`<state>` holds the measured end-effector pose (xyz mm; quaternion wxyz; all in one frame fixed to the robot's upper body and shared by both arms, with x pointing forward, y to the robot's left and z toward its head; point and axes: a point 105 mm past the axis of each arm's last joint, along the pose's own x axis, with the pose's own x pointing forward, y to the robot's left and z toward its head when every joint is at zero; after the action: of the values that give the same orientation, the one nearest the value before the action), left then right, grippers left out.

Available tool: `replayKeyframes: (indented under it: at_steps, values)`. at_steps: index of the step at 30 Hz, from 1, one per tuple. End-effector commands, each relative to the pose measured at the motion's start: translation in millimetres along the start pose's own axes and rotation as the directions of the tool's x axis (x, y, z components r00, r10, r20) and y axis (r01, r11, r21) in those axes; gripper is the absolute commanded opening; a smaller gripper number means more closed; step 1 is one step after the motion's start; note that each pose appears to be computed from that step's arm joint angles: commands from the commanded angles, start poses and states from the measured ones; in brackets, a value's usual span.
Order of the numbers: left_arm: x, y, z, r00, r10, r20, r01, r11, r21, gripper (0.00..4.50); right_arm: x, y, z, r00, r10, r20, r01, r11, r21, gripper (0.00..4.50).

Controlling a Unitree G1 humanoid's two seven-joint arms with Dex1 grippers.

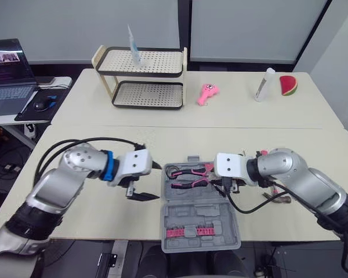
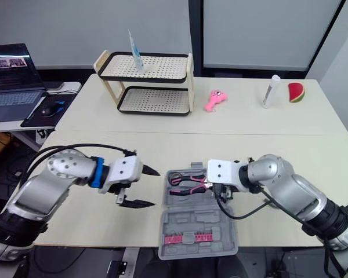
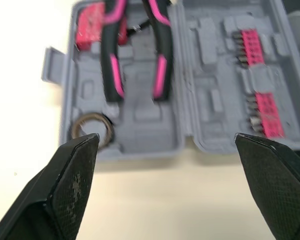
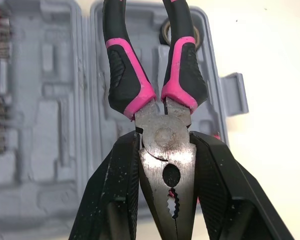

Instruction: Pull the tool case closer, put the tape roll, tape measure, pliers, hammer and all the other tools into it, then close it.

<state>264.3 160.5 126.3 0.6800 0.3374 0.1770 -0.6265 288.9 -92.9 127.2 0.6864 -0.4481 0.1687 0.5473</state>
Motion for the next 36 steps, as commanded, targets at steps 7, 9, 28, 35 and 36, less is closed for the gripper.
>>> replayKeyframes:
  at_steps: [7, 9, 28, 35, 36]
  values:
    - [-14, -11, -15, 0.999, 0.037, -0.028, -0.037, 0.999, 0.002, 4.50, 14, -9, 11, 0.998, 0.064, -0.021, -0.066, 0.993, -0.095, 1.30]
    - [-14, -11, -15, 0.999, 0.051, -0.018, -0.051, 0.999, -0.003, 4.50, 19, -10, 14, 0.997, 0.069, -0.026, -0.071, 0.993, -0.091, 1.30]
    - [-10, -14, -15, 0.995, 0.096, 0.007, -0.096, 0.995, -0.014, 4.50, 53, 2, -4, 0.991, 0.119, -0.058, -0.120, 0.992, -0.024, 1.30]
    - [-8, -11, -15, 0.994, 0.105, 0.012, -0.105, 0.994, -0.004, 4.50, 61, 9, -7, 0.987, 0.146, -0.060, -0.147, 0.989, -0.010, 1.30]
    - [-8, -11, -15, 0.994, 0.106, 0.012, -0.106, 0.994, -0.004, 4.50, 61, 9, -7, 0.988, 0.144, -0.060, -0.145, 0.989, -0.010, 1.30]
